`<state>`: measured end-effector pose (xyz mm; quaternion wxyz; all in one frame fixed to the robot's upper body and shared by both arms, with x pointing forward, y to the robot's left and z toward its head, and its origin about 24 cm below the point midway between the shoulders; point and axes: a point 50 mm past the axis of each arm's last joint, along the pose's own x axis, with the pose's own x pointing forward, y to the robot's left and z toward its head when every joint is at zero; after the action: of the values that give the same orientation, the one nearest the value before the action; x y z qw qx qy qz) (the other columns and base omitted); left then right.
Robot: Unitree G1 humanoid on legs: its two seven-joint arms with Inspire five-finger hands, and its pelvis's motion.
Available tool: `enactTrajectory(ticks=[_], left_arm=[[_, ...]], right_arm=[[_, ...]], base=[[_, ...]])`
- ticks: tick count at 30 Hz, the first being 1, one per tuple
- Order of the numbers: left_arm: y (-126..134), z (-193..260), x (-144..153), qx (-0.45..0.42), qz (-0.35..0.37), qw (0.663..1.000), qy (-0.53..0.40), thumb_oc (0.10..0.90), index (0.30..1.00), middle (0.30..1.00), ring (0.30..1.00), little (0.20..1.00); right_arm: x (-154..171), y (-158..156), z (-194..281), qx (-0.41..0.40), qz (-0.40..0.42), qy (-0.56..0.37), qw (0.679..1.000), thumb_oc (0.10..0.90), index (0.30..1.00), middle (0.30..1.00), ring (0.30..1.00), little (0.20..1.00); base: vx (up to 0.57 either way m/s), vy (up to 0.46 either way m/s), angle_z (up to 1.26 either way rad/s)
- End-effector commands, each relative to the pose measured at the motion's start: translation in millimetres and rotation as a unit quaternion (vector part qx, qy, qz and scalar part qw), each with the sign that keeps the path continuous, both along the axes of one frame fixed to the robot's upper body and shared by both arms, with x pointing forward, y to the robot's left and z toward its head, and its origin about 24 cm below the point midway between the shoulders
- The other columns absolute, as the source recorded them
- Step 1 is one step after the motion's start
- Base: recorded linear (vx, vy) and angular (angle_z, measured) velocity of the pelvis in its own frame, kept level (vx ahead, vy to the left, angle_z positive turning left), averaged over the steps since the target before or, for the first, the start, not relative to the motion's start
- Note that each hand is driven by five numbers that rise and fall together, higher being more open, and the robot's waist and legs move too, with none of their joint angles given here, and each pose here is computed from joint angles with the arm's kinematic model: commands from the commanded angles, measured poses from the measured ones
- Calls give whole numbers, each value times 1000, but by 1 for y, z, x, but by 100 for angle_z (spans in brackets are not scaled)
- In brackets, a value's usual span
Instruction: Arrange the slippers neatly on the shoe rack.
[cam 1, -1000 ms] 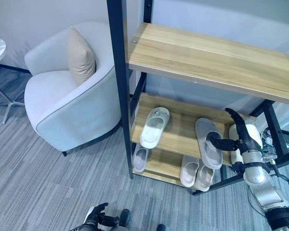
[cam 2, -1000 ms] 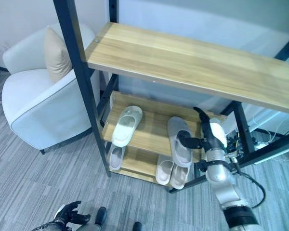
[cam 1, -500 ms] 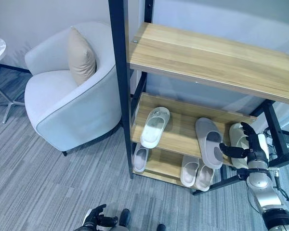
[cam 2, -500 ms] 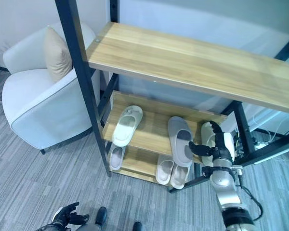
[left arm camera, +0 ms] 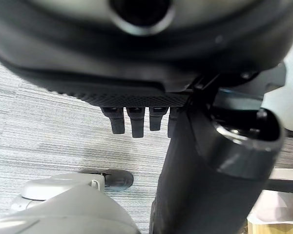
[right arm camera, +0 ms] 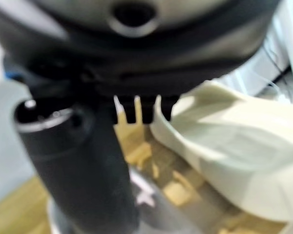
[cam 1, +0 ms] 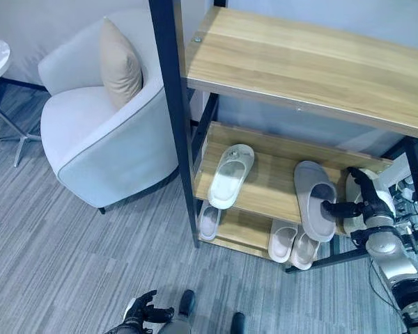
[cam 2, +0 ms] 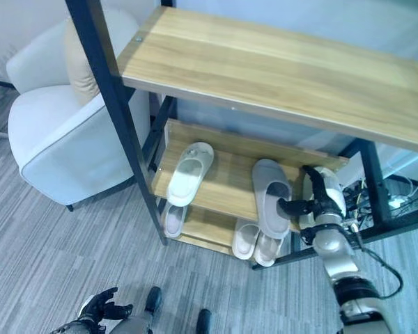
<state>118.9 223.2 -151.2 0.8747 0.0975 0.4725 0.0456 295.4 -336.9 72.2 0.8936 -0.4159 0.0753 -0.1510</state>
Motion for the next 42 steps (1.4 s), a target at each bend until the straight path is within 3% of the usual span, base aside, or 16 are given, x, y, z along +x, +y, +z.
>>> enactTrajectory(ticks=[1, 8, 14, 27, 37, 42], left_arm=[[-11, -14, -37, 2, -47, 996, 81, 800, 900, 900, 900, 900], [-13, -13, -29, 5, -55, 996, 73, 800, 900, 900, 900, 900], [-11, -13, -29, 8, -51, 996, 75, 800, 900, 900, 900, 900], [-6, -12, -31, 13, -48, 995, 82, 800, 900, 900, 900, 900], [-4, -14, -39, 9, -48, 994, 95, 800, 900, 900, 900, 900], [-5, -15, -44, 9, -48, 994, 101, 800, 900, 900, 900, 900]], right_arm=[[25, -1, 78, -86, 30, -108, 990, 800, 900, 900, 900, 900], [30, 3, 85, -120, 27, -118, 985, 800, 900, 900, 900, 900], [15, -5, 71, -111, 2, -115, 987, 800, 900, 900, 900, 900], [2, -2, 44, -118, 15, -67, 991, 800, 900, 900, 900, 900], [-19, -12, 5, -133, 3, 28, 991, 800, 900, 900, 900, 900], [-23, -12, 6, -147, -2, 11, 989, 800, 900, 900, 900, 900]], base=[[0, 0, 0], [0, 0, 0], [12, -3, 1], [3, -1, 0], [0, 0, 0], [0, 0, 0]])
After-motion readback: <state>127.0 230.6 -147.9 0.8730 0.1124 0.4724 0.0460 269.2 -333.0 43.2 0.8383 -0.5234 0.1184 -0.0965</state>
